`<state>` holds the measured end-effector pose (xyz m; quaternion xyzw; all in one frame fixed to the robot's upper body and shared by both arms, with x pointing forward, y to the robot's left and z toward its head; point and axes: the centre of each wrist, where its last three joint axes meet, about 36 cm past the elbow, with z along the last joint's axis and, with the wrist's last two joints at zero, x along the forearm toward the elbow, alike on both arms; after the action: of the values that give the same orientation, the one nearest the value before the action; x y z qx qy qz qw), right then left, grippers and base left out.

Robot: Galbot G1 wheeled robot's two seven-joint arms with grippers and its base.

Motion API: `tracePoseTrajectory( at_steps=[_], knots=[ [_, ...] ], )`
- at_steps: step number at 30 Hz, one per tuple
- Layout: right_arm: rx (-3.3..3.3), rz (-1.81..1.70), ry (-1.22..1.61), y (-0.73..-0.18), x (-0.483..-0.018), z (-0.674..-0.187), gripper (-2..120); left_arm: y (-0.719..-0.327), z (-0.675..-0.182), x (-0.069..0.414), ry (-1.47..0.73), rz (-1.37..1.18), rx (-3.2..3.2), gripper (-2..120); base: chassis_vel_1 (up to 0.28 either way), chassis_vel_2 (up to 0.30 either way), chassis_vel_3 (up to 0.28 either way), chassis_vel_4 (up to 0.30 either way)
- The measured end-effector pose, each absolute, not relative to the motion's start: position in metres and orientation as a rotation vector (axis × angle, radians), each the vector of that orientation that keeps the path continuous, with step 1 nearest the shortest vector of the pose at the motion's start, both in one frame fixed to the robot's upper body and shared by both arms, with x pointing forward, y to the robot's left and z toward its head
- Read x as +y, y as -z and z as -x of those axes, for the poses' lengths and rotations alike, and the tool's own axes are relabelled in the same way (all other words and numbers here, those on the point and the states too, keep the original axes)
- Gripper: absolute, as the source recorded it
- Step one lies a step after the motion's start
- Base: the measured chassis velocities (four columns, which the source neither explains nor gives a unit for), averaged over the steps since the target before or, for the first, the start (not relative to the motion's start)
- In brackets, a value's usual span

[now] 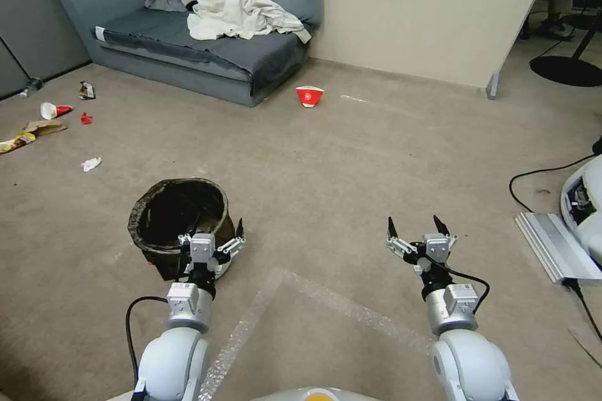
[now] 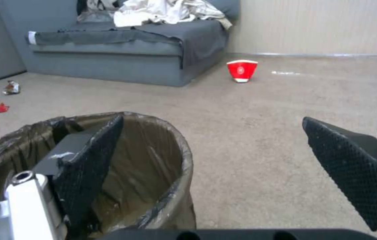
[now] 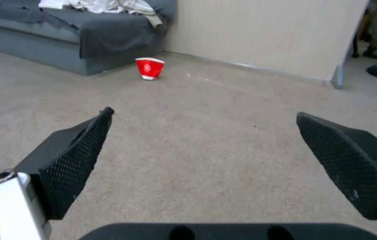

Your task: Pick up the trash can from the floor.

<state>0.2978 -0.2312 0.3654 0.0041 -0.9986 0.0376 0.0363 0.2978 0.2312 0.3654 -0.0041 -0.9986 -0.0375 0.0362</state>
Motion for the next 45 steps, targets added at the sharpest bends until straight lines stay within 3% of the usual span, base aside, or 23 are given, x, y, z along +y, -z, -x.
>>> tracePoseTrajectory(
  at_steps=[29,45],
  knots=[
    [-3.068,-0.012,-0.11,-0.368,-0.23,-0.296,100,-0.37,-0.295,0.232,0.118,0.007,-3.072,100,0.0,0.0,0.0,0.0],
    [-3.139,0.033,0.091,-0.478,-0.19,-0.239,100,-0.483,-0.222,0.255,0.235,-0.151,-3.191,100,0.0,0.0,0.0,0.0]
  ],
)
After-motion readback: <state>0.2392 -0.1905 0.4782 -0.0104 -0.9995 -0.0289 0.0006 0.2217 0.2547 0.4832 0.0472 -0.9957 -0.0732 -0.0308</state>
